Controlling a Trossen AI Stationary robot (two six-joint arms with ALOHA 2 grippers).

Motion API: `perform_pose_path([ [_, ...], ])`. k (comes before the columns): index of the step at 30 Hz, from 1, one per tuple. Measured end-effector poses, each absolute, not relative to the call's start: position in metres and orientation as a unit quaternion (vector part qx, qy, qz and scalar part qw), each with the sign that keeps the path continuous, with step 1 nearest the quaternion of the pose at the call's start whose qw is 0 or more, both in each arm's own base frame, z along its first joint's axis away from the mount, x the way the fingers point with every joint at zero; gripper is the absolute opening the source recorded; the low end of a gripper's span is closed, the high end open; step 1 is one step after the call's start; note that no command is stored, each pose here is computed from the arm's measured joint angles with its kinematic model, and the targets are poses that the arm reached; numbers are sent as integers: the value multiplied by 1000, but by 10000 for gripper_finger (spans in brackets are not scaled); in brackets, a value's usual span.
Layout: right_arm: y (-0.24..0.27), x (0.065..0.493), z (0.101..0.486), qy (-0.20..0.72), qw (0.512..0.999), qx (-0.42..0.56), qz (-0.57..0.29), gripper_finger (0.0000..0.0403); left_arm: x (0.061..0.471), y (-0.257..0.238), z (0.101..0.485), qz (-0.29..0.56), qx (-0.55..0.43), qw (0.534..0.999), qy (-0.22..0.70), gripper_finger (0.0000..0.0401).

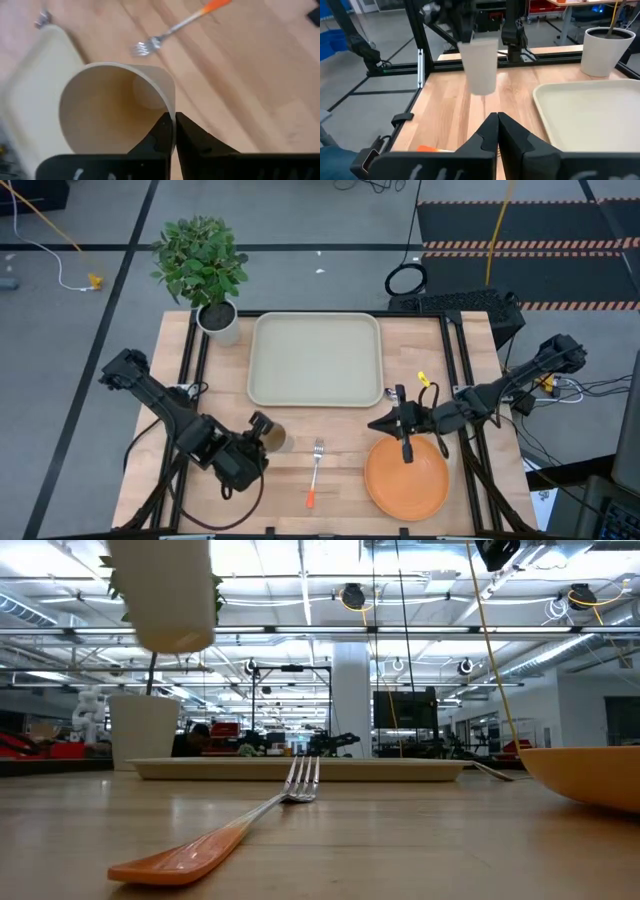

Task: Pick and place plate/cup/fork/spoon on tray
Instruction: Put the brown cup on the brown tray

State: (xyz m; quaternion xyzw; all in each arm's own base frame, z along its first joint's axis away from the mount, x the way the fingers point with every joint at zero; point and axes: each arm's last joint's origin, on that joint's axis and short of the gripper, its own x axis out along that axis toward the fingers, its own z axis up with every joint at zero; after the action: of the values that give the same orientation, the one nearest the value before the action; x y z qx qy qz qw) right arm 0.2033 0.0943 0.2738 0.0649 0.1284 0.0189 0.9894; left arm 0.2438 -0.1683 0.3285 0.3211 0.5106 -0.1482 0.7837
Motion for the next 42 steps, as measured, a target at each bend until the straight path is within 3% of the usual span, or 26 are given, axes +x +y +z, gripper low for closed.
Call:
perform_pose_path([
  [11, 98, 202, 272, 136, 987, 80, 23, 0, 272, -111, 342, -113, 368, 759, 525, 6],
  [27, 98, 201, 272, 136, 988, 66, 26, 0, 293, 16, 341, -16, 314, 739, 596, 12],
  [42, 98, 201, 269, 151, 986, 62, 23, 0, 275, 130, 323, 33, 188, 779, 597, 11],
])
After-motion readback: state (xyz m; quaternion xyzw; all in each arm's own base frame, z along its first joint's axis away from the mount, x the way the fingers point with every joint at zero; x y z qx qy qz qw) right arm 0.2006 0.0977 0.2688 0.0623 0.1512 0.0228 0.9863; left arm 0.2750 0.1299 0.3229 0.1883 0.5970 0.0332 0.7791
